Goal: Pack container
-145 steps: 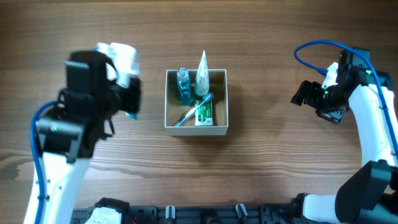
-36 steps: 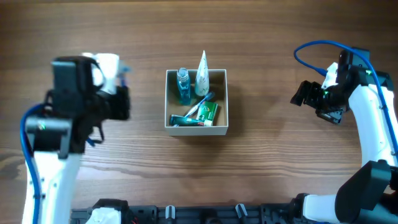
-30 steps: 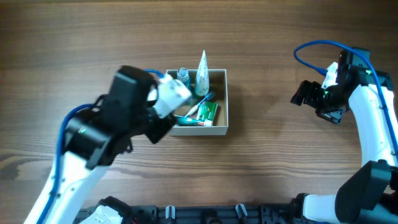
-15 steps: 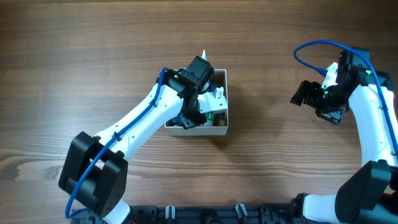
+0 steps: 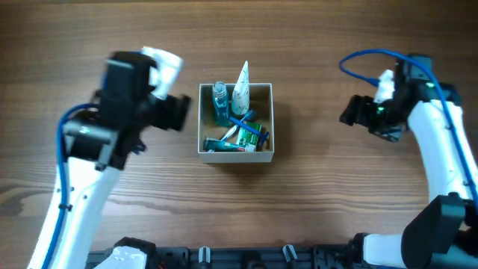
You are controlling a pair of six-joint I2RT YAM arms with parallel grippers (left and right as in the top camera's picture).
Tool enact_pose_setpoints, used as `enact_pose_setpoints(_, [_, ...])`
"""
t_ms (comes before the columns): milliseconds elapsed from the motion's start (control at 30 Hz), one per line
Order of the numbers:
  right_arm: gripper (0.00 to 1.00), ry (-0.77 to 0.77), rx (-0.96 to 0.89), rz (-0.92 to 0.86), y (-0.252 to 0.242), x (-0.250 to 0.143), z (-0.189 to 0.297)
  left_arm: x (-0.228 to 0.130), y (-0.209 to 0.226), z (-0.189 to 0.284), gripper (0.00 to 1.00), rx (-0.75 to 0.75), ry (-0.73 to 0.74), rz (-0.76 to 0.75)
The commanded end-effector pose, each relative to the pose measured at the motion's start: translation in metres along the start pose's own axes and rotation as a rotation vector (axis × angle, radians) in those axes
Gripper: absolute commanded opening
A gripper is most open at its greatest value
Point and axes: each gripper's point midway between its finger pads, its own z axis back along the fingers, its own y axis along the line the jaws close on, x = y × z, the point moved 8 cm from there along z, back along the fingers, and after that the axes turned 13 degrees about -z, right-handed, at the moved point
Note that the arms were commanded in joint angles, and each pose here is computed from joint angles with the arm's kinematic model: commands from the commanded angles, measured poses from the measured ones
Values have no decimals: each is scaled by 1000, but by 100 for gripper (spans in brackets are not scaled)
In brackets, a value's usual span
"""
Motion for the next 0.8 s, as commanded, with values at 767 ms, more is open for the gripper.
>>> enact_pose_setpoints(767, [100,-784,232,190,-20,-140,113,-130,-16,92,100,110,-343,514])
